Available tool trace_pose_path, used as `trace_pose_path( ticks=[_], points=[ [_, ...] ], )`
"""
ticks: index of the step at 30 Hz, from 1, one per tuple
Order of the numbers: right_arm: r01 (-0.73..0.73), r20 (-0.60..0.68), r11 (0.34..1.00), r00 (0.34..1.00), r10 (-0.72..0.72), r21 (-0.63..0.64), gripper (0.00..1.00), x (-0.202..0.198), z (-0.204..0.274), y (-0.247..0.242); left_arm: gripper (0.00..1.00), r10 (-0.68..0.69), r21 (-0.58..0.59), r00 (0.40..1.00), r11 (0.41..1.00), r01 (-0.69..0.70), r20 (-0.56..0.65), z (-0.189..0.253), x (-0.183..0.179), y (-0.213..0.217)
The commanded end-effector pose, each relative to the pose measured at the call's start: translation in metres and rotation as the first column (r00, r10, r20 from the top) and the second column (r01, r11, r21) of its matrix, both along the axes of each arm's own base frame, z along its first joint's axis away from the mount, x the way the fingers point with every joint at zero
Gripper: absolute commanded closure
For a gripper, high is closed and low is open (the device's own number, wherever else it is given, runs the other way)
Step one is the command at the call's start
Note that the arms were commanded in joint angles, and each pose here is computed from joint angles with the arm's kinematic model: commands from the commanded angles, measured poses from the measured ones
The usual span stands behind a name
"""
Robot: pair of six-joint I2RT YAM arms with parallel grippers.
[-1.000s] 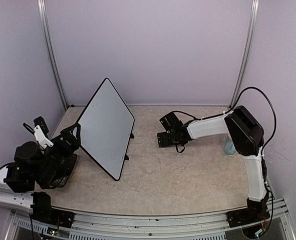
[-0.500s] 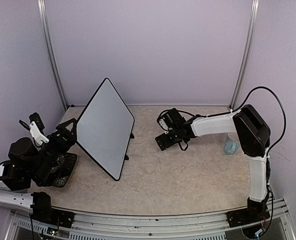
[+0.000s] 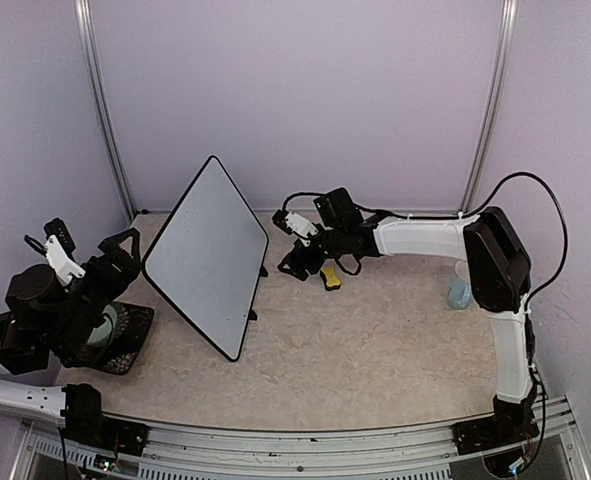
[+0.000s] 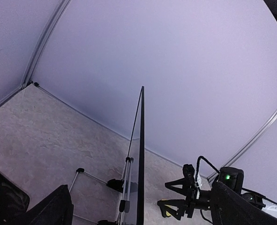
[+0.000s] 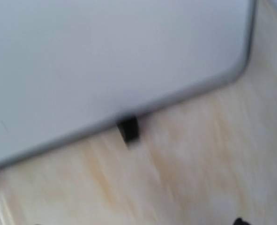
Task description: Erase the whiteboard
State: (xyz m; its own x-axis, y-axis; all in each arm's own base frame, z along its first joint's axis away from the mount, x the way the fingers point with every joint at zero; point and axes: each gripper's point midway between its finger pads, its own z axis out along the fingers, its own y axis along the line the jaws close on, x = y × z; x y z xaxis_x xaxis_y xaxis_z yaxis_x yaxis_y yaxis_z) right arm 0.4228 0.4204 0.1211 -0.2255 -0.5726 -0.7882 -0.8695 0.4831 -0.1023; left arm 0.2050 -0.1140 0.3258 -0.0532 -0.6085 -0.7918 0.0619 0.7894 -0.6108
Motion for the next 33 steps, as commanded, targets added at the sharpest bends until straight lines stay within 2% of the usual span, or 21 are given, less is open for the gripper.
trace_pose_path(
  ticks=[1, 9, 20, 26, 29, 33],
  points=[
    [-0.166, 0.016, 0.985, 0.986, 0.165, 0.046, 0.15, 0.003, -0.01, 0.026, 0.01, 0.001, -0.024, 1.0, 1.0, -0.001, 0.0, 0.01, -0.007, 0.011],
    [-0.194, 0.005, 0.981, 0.981, 0.194, 0.029, 0.17, 0.028, -0.036, 0.045, 0.01, -0.002, -0.007, 1.0, 1.0, 0.002, -0.014, 0.011, -0.009, 0.015],
    [-0.217, -0.047, 0.976, 0.975, 0.218, 0.018, 0.22, 0.034, -0.072, 0.053, 0.01, 0.007, -0.001, 1.0, 1.0, -0.007, -0.023, 0.011, -0.01, 0.017],
    [-0.205, -0.074, 0.977, 0.975, 0.209, 0.056, 0.24, 0.041, -0.078, 0.064, 0.01, 0.006, 0.003, 1.0, 1.0, -0.006, -0.024, 0.011, -0.01, 0.016],
    [-0.21, -0.091, 0.973, 0.972, 0.218, 0.092, 0.33, 0.043, -0.075, 0.073, 0.01, 0.014, 0.005, 1.0, 1.0, -0.014, -0.024, 0.014, -0.011, 0.021],
    [-0.218, -0.104, 0.971, 0.968, 0.228, 0.102, 0.39, 0.04, -0.075, 0.075, 0.01, 0.02, 0.0, 1.0, 1.0, -0.02, -0.021, 0.016, -0.011, 0.025]
  ],
)
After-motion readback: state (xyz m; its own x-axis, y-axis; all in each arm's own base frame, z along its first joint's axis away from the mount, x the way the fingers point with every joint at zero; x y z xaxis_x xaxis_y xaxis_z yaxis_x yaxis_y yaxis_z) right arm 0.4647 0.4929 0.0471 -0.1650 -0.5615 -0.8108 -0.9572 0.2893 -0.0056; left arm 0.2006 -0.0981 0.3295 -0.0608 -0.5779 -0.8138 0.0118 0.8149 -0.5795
